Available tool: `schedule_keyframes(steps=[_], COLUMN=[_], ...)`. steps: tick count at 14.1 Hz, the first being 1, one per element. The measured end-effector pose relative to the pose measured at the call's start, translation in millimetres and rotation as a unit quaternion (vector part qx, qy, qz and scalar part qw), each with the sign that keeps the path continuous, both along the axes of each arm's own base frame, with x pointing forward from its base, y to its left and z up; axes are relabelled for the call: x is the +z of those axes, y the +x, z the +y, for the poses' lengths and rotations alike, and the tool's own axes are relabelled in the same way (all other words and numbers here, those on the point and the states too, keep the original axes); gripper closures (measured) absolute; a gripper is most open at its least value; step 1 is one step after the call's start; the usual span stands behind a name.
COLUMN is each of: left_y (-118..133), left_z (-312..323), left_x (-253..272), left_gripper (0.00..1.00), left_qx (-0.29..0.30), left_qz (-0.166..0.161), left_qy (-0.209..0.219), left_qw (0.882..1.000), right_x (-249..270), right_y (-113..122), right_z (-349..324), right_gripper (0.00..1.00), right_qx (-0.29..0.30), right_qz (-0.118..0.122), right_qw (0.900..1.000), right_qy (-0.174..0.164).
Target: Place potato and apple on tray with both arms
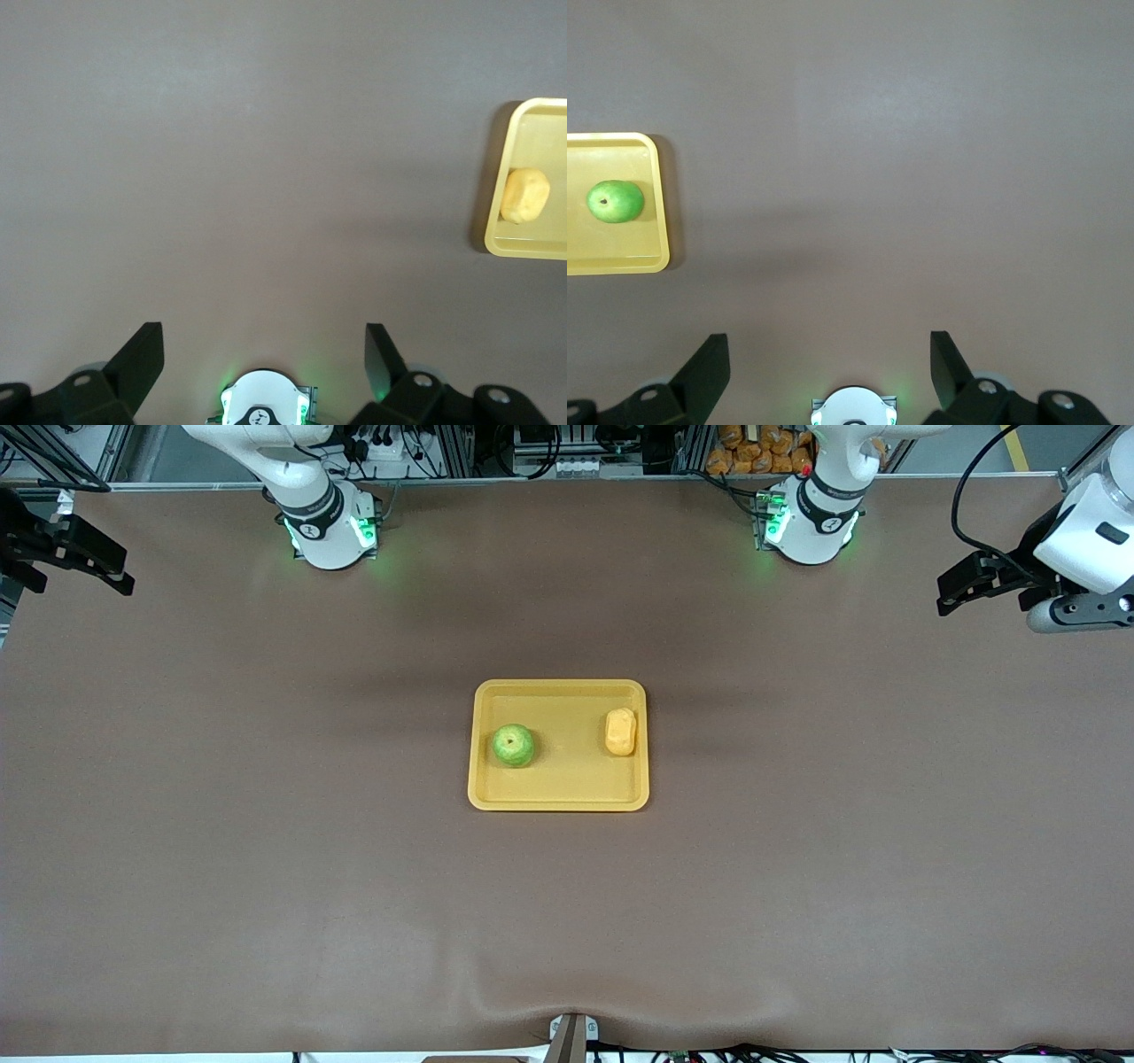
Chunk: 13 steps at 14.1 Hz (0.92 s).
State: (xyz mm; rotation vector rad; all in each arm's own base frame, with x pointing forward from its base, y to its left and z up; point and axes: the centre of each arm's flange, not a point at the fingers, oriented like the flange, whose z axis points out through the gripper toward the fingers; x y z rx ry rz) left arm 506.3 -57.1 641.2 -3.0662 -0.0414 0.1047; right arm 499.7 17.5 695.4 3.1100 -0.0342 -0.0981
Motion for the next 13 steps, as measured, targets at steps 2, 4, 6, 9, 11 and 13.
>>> schedule_keyframes(steps=[2,4,6,9,11,13], left_y=[-0.3,-0.3,-0.2,0.0,-0.1,-0.1], left_z=[-1.9,-1.8,-0.7,1.5,1.7,1.8], left_x=[0.1,0.2,0.2,0.3,0.5,0.5], left_gripper=[0.0,0.0,0.0,0.0,0.0,0.0], left_qx=[-0.002,-0.013,-0.029,-0.04,-0.04,-0.04], left_qz=[0.0,0.001,0.002,0.003,0.003,0.003], left_qy=[-0.001,-0.002,-0.003,-0.004,-0.004,-0.004], left_qw=[1.0,1.0,1.0,0.999,0.999,0.999], right_x=[-3.2,-4.2,-3.5,-2.3,-2.1,-2.1], right_y=[2.6,3.5,3.4,4.2,4.3,4.3], right_z=[-1.7,-2.3,-2.2,-1.5,-1.5,-1.7], right_gripper=[0.0,0.0,0.0,0.0,0.0,0.0], right_qx=[0.002,0.01,0.014,0.017,0.018,0.018], right_qz=[0.003,0.004,0.003,-0.001,-0.002,-0.002], right_qw=[1.0,1.0,1.0,1.0,1.0,1.0], right_qy=[0.0,0.001,0.001,0.001,0.001,0.001])
